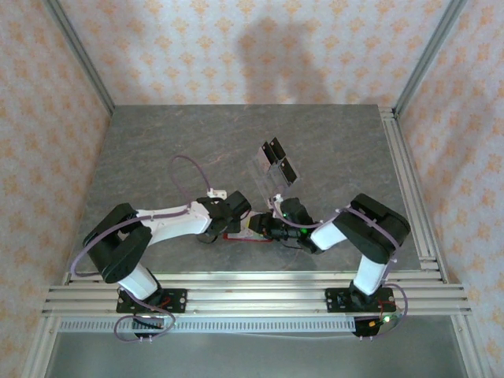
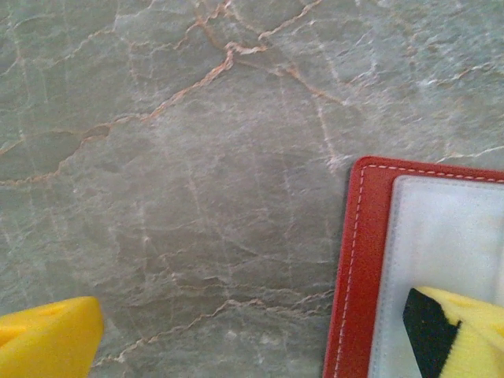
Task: Put the credit cards into the card holder
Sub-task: Insert the credit card into the card slot.
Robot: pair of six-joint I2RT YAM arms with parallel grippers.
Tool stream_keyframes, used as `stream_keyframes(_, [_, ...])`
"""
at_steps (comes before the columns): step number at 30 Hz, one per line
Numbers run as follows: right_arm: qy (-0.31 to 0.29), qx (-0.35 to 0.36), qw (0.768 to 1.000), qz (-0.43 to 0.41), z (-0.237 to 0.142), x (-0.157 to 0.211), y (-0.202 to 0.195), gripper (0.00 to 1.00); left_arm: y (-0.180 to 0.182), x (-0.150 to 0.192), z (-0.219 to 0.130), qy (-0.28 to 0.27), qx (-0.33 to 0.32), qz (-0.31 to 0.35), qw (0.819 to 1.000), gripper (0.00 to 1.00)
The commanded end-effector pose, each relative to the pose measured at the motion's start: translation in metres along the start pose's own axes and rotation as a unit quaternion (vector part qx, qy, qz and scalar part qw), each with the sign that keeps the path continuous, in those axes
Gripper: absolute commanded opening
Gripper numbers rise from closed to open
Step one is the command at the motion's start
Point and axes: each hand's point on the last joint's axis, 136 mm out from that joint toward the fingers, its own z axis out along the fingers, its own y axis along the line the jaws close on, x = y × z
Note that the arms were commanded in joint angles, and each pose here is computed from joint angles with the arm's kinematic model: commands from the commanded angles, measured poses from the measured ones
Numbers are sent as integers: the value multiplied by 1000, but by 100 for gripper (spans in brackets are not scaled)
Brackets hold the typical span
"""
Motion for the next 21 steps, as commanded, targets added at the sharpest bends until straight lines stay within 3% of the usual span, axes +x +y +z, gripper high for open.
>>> stream_keyframes(1, [10,57,998,2,-6,6,-17,40,21,-3,-13,-16,-33,-9,999,100])
stream_keyframes(6, [19,107,994,-16,-17,2,-16,55,35,-17,-27,-32,-30,-42,998,100])
stream_keyframes(13, [34,170,984,-43,-31,-6,-10,56,55,-17,-25,-22,-38,-50,998,100])
stream_keyframes(16, [42,203,977,-56,-36,-10,-10,42,58,-11,-20,-17,-35,-46,998,100])
stream_keyframes(21, [67,252,963,-71,-38,-13,-16,9,58,-1,-12,-7,-30,-38,999,100])
